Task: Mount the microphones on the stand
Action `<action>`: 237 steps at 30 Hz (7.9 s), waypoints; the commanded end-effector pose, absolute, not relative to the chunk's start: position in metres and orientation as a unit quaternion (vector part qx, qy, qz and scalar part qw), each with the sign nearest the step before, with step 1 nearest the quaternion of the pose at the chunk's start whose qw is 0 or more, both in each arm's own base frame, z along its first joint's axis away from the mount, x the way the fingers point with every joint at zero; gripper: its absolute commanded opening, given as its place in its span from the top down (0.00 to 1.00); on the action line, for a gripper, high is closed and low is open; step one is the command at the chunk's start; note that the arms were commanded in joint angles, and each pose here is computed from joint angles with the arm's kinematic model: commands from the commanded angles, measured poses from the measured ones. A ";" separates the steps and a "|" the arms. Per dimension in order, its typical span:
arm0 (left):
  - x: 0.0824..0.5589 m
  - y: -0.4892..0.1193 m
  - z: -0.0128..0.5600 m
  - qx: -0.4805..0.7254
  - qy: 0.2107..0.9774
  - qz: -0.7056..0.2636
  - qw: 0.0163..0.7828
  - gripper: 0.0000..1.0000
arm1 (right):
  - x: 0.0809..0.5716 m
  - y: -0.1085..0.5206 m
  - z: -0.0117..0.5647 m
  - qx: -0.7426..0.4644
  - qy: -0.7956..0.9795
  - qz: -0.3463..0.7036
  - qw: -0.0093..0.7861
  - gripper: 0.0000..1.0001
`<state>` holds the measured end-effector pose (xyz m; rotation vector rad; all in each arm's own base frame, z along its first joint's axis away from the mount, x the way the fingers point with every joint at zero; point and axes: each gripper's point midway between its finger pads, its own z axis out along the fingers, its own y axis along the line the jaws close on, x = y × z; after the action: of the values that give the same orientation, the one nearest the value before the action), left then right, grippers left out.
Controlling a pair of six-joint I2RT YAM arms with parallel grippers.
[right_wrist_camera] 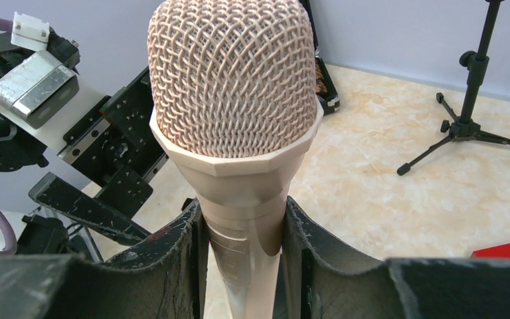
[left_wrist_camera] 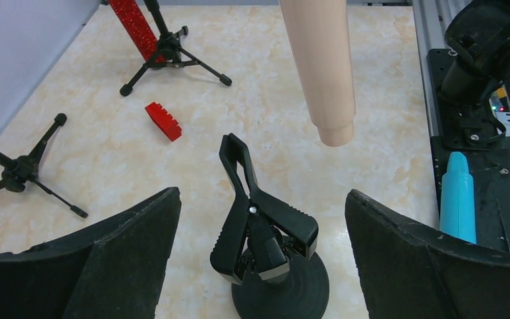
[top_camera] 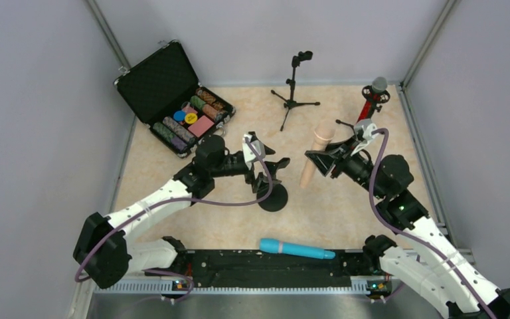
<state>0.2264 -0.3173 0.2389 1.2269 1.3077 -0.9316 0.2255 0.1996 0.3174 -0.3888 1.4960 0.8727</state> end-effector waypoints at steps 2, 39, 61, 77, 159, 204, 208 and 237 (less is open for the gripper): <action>0.232 -0.313 0.259 0.494 0.532 -0.374 0.576 0.01 | 0.233 0.200 0.332 -0.171 0.631 0.379 0.655 1.00; 0.256 -0.295 0.224 0.464 0.605 -0.287 0.580 0.14 | 0.270 0.213 0.315 -0.166 0.644 0.356 0.656 1.00; 0.255 -0.303 0.248 0.490 0.536 -0.293 0.623 0.01 | 0.266 0.213 0.314 -0.170 0.644 0.361 0.652 1.00; 0.232 -0.297 0.255 0.552 0.486 -0.340 0.587 0.01 | 0.262 0.213 0.317 -0.174 0.639 0.366 0.654 1.00; 0.230 -0.318 0.255 0.504 0.505 -0.449 0.538 1.00 | 0.221 0.262 0.299 -0.197 0.486 0.401 0.751 1.00; 0.235 -0.282 0.275 0.409 0.512 -0.399 0.641 0.01 | 0.216 0.267 0.296 -0.216 0.495 0.391 0.745 0.32; 0.235 -0.273 0.265 0.405 0.530 -0.397 0.630 0.01 | 0.214 0.271 0.295 -0.228 0.500 0.396 0.736 0.24; 0.223 -0.296 0.205 0.452 0.500 -0.481 0.561 0.09 | 0.211 0.268 0.297 -0.223 0.525 0.403 0.716 0.03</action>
<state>0.2214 -0.2791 0.1624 1.0364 1.3716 -1.1017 0.2159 0.2663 0.2634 -0.5094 1.2400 0.8593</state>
